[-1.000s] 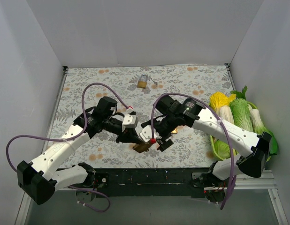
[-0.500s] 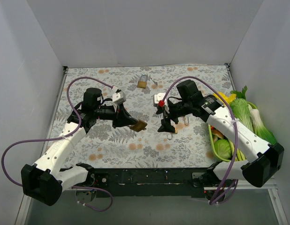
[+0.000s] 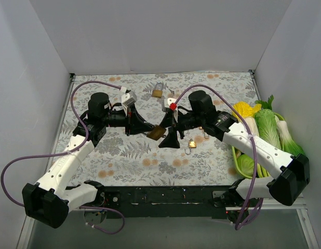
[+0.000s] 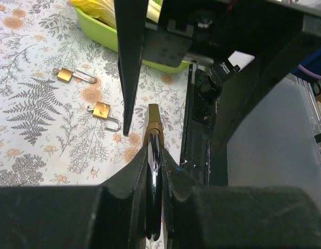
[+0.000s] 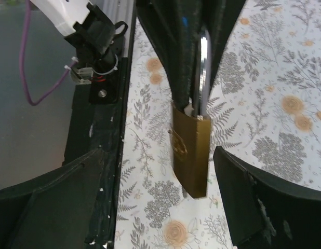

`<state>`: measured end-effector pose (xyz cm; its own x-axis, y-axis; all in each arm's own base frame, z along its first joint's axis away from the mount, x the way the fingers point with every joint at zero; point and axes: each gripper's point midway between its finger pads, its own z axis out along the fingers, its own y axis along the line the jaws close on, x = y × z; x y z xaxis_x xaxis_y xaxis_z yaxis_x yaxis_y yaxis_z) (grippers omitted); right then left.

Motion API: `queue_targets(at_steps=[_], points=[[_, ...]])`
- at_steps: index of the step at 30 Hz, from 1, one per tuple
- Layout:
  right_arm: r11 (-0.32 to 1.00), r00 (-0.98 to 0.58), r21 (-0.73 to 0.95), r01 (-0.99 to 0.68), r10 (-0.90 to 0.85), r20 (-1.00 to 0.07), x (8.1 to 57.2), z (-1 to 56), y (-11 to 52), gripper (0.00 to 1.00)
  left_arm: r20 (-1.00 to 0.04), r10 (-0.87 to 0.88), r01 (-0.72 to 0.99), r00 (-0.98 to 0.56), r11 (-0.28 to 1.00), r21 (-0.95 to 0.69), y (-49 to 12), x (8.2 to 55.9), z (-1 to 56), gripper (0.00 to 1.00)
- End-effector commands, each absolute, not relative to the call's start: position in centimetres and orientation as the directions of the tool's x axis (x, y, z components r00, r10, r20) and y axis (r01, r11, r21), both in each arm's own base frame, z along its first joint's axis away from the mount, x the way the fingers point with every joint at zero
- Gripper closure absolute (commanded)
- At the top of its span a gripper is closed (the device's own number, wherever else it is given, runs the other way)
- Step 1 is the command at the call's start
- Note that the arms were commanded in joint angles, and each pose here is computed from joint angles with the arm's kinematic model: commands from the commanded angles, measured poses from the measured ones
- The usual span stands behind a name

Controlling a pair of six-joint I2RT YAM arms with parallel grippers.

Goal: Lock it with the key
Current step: Lock the lock.

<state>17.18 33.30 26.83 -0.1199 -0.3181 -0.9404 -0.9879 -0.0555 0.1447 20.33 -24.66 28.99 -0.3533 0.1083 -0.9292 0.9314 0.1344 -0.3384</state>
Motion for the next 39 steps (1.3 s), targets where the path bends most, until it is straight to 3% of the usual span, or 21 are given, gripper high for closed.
queue_targets(at_steps=[1, 7, 12, 23, 25, 26, 27, 29, 30, 31, 35, 39], points=[[-0.111, -0.131, 0.167, -0.980, -0.274, -0.953, 16.0, 27.6, 35.0, 0.07, -0.973, 0.028, 0.972, -0.228, 0.070, -0.225, -24.7, 19.2, 34.4, 1.00], [-0.118, -0.160, 0.201, -0.972, -0.287, -0.944, 16.1, 26.6, 35.6, 0.15, -0.971, 0.000, 0.968, -0.237, 0.078, -0.237, -24.7, 19.0, 34.8, 1.00], [-0.117, -0.191, 0.228, -0.967, -0.263, -0.946, 16.3, 27.0, 36.1, 0.38, -0.970, -0.009, 0.967, -0.243, 0.080, -0.243, -24.7, 19.0, 35.0, 1.00], [-0.107, -0.217, 0.242, -0.964, -0.202, -0.955, 16.3, 28.7, 36.3, 0.60, -0.959, -0.027, 0.956, -0.281, 0.083, -0.283, -24.6, 18.7, 34.7, 1.00], [-0.109, -0.214, 0.239, -0.965, -0.199, -0.956, 16.3, 28.9, 36.3, 0.70, -0.963, -0.036, 0.960, -0.268, 0.079, -0.270, -24.7, 18.7, 35.0, 1.00], [-0.107, -0.219, 0.243, -0.964, -0.202, -0.955, 16.3, 28.7, 36.3, 0.86, -0.963, -0.036, 0.959, -0.268, 0.080, -0.270, -24.7, 18.7, 35.0, 1.00], [-0.105, -0.221, 0.245, -0.964, -0.205, -0.954, 16.3, 28.7, 36.2, 0.97, -0.962, -0.035, 0.959, -0.270, 0.079, -0.272, -24.7, 18.7, 35.0, 1.00], [-0.103, -0.221, 0.246, -0.964, -0.208, -0.953, 16.3, 28.6, 36.1, 0.99, -0.962, -0.037, 0.957, -0.271, 0.099, -0.274, -24.7, 19.1, 35.0, 1.00], [-0.100, -0.222, 0.248, -0.964, -0.214, -0.951, 16.3, 28.5, 36.0, 0.99, -0.955, -0.024, 0.948, -0.296, 0.113, -0.297, -24.6, 19.1, 34.8, 0.98], [-0.096, -0.229, 0.255, -0.962, -0.223, -0.948, 16.4, 28.3, 36.0, 0.99, -0.953, -0.013, 0.944, -0.301, 0.134, -0.300, -24.5, 19.5, 34.5, 0.79], [-0.069, -0.249, 0.271, -0.960, -0.232, -0.940, 17.1, 28.7, 35.2, 0.99, -0.952, 0.055, 0.938, -0.301, 0.195, -0.285, -23.5, 20.1, 33.7, 0.41], [-0.084, -0.212, 0.238, -0.968, -0.245, -0.946, 16.9, 28.9, 34.7, 0.99, -0.952, 0.141, 0.948, -0.273, 0.207, -0.241, -22.2, 19.4, 32.2, 0.42]])
